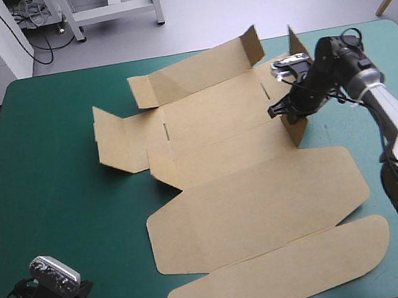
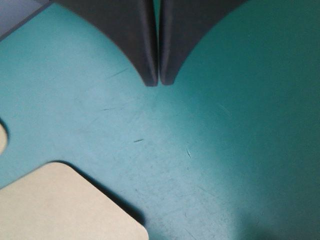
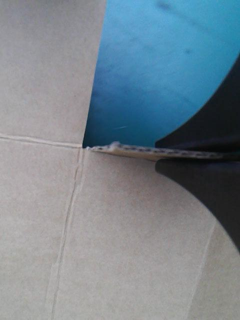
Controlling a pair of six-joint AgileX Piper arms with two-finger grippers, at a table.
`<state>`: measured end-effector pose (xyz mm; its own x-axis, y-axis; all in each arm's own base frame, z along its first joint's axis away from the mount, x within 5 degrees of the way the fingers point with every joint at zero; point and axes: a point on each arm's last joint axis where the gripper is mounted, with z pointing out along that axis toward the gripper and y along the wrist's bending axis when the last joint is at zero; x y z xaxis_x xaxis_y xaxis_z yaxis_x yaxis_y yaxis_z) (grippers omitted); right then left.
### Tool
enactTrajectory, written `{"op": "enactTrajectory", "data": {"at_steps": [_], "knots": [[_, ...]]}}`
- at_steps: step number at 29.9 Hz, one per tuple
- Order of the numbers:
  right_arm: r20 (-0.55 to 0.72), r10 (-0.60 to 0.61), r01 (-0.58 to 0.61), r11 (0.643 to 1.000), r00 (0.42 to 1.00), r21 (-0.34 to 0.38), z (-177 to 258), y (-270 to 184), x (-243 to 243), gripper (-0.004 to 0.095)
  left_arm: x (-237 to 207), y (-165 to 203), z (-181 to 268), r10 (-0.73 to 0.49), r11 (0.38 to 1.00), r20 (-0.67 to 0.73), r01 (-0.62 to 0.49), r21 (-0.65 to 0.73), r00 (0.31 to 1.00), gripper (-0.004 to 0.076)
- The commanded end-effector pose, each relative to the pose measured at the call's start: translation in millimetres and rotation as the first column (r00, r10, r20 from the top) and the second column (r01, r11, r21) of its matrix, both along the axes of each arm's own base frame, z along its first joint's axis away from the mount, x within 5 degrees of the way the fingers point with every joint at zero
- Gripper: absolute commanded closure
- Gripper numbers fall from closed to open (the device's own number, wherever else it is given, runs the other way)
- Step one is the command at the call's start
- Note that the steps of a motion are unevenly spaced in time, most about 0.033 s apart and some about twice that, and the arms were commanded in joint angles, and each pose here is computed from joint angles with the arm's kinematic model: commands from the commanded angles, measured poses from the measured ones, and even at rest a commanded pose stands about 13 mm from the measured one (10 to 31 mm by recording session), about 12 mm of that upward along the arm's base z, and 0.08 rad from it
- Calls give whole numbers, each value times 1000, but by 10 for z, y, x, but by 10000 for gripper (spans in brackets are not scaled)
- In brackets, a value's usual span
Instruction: Fold the box
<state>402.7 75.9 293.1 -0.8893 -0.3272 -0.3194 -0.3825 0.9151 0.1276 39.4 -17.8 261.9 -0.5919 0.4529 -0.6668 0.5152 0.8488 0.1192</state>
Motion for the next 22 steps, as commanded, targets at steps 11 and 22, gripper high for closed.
{"op": "enactTrajectory", "data": {"at_steps": [11,22], "knots": [[327,653,-611,756,683,-234,279,1122,378,922,22,-18,103,7,999,38,-5,-36,999,734],[406,818,-768,548,408,-331,264,1743,215,928,13,-15,93,6,1000,25,-5,-30,1000,734]]}}
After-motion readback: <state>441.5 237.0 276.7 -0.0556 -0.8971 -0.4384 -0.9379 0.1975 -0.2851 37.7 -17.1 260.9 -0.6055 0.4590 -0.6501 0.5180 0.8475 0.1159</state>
